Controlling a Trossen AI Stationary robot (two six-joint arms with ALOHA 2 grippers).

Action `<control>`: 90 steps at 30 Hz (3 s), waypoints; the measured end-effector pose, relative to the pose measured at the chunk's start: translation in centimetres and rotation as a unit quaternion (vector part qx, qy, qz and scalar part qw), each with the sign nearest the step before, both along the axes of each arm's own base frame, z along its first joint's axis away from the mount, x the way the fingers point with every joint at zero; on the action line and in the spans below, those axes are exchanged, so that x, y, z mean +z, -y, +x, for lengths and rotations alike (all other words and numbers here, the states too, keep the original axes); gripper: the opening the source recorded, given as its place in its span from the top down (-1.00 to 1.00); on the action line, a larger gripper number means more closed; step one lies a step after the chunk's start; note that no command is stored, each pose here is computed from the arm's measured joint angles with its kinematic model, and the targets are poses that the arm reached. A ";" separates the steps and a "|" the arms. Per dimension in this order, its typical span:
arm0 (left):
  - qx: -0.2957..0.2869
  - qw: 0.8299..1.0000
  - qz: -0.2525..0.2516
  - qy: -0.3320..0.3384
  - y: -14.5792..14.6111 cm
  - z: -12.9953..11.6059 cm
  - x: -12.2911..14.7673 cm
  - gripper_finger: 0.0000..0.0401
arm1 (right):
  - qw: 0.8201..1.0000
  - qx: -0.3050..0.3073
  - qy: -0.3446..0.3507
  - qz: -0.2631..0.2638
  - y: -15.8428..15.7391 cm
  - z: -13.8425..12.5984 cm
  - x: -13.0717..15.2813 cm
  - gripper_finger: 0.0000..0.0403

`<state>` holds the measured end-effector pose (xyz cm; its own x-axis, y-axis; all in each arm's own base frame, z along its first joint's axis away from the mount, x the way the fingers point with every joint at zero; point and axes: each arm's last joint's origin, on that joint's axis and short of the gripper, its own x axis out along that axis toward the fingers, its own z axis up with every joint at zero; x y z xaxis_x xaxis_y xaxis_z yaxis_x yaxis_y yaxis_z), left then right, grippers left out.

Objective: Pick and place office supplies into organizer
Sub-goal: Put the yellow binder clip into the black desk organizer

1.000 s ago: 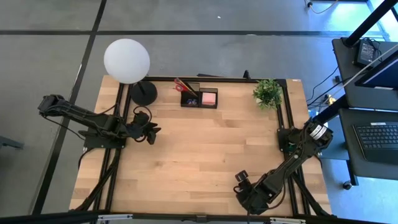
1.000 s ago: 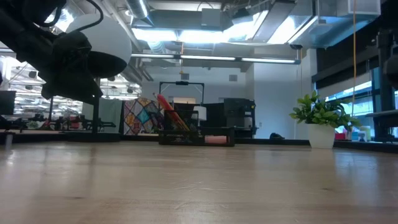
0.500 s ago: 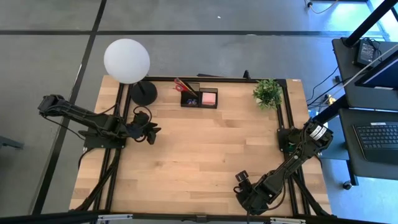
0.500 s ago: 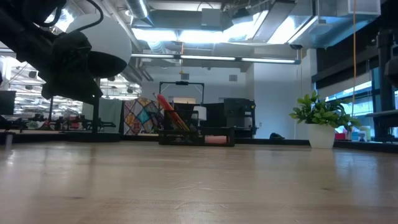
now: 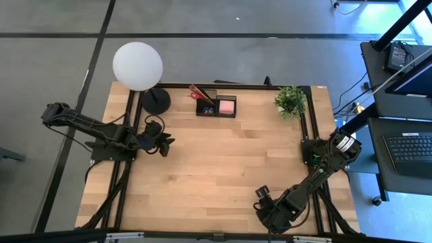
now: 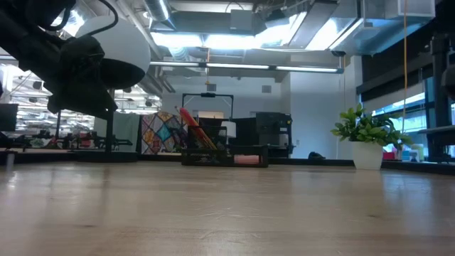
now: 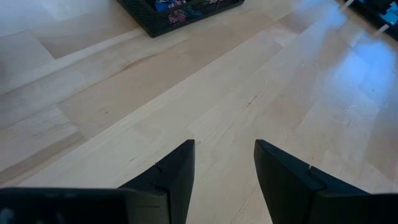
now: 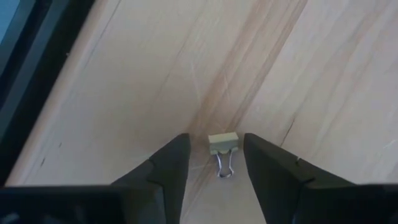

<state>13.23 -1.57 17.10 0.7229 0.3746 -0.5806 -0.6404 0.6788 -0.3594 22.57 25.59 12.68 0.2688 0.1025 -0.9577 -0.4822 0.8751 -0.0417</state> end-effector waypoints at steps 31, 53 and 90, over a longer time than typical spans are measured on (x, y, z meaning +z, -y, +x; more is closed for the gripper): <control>0.002 1.000 -0.003 0.001 0.0 0.0 0.0 0.21 | 0.997 -0.072 -0.031 -0.025 2.2 -0.2 1.4 0.66; -0.023 0.997 0.069 -0.025 -0.1 0.0 0.1 0.21 | 0.836 -0.364 0.407 0.050 20.6 14.6 12.9 0.66; -0.012 0.982 0.178 -0.057 -0.5 -0.1 0.3 0.21 | 0.777 -0.546 0.313 0.029 38.8 21.6 5.3 0.66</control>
<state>13.09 -1.06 17.36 0.6717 0.5516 -0.4946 -0.6445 0.7642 -0.0231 44.18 -13.18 17.94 0.6361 -0.4761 -0.6072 0.6480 0.7568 0.0854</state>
